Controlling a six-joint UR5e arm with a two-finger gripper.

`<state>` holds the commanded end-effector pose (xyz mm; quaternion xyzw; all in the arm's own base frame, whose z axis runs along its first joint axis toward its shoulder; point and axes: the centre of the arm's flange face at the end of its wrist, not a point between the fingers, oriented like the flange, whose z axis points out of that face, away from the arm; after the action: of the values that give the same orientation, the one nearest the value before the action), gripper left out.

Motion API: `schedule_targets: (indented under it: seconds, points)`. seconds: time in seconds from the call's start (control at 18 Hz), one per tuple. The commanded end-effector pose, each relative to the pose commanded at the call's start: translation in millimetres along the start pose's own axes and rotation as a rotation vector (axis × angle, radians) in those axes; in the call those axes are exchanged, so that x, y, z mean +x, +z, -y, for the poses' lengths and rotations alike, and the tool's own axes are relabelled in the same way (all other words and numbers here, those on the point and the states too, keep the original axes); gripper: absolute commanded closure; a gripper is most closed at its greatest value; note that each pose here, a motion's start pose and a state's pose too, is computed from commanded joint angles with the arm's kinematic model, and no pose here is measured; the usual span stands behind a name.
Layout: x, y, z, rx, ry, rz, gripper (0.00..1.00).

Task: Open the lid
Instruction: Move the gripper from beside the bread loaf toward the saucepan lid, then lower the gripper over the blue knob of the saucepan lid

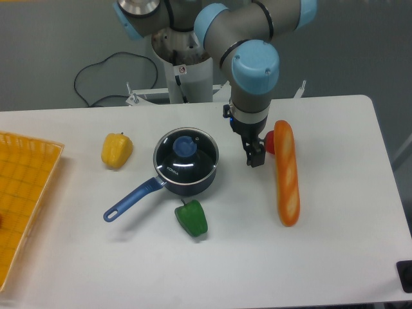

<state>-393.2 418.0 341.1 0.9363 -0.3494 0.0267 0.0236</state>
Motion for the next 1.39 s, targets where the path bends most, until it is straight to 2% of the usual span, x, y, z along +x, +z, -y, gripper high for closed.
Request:
schedule_targets:
  seconds: [0.22,0.67,0.78,0.89,1.39]
  points:
    - [0.5,0.9,1.1,0.002,-0.023,-0.003,0.0]
    - [21.5,-21.6,50.4,-0.008,0.056,0.03,0.0]
    - [26.1,-13.9,60.2,0.004,0.006,0.017,0.0]
    - [30.6,-6.4,59.2,0.007,-0.029,0.005,0.0]
    - [54.3,-15.8,61.3,0.041,-0.016,0.031,0.0]
